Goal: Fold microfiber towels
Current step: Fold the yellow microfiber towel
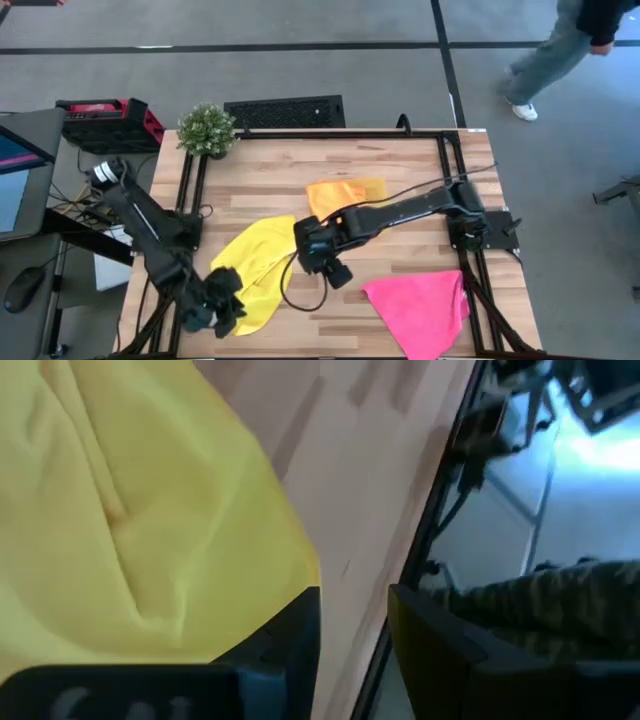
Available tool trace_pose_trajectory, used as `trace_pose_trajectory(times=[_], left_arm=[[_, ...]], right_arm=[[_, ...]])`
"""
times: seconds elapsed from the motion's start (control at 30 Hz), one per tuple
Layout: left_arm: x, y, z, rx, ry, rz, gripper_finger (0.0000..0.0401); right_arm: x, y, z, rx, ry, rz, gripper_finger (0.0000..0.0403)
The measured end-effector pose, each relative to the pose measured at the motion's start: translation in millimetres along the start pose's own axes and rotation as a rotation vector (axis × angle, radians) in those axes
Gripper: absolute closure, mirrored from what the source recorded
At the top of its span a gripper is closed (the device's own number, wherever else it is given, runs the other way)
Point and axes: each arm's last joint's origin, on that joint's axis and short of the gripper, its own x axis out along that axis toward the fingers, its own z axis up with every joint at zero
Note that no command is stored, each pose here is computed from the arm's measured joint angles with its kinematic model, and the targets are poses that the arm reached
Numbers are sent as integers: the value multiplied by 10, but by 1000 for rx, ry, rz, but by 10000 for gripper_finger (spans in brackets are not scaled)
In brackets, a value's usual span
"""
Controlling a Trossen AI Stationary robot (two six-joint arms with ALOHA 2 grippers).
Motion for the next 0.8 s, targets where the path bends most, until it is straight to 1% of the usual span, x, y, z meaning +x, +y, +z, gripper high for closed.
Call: trace_pose_trajectory(times=[0.07, 0.13, 0.2, 0.27, 0.33, 0.4, 0.47, 0.53, 0.57, 0.63, 0.7, 0.8], left_arm=[[91, -46, -109, 3, 17, -15, 289], [183, -50, -213, 8, 39, 1, 289], [273, -66, -297, 14, 60, 0, 289], [352, -57, -351, 17, 80, 18, 289], [443, -47, -394, 19, 95, 34, 289], [517, -26, -434, 31, 125, 56, 289], [600, 0, -479, 49, 160, 80, 289], [656, 34, -506, 65, 170, 110, 289], [679, 37, -516, 67, 170, 112, 289], [686, 56, -520, 84, 171, 130, 289], [687, 59, -508, 101, 164, 132, 289], [692, 78, -488, 115, 154, 150, 289]], right_arm=[[147, -20, 33, -16, -27, -8, 170], [265, -33, 40, -19, -32, -10, 172], [367, -53, 78, -24, -71, -26, 175], [405, -66, 89, -25, -87, -34, 179], [488, -111, 173, -31, -171, -69, 182], [564, -109, 160, -31, -170, -67, 184], [690, -142, 214, -37, -233, -90, 187], [729, -132, 184, -30, -212, -79, 189], [743, -138, 194, -29, -224, -84, 190], [776, -151, 210, -29, -239, -94, 192], [820, -141, 177, -18, -212, -85, 195], [828, -157, 183, -7, -225, -91, 198]])
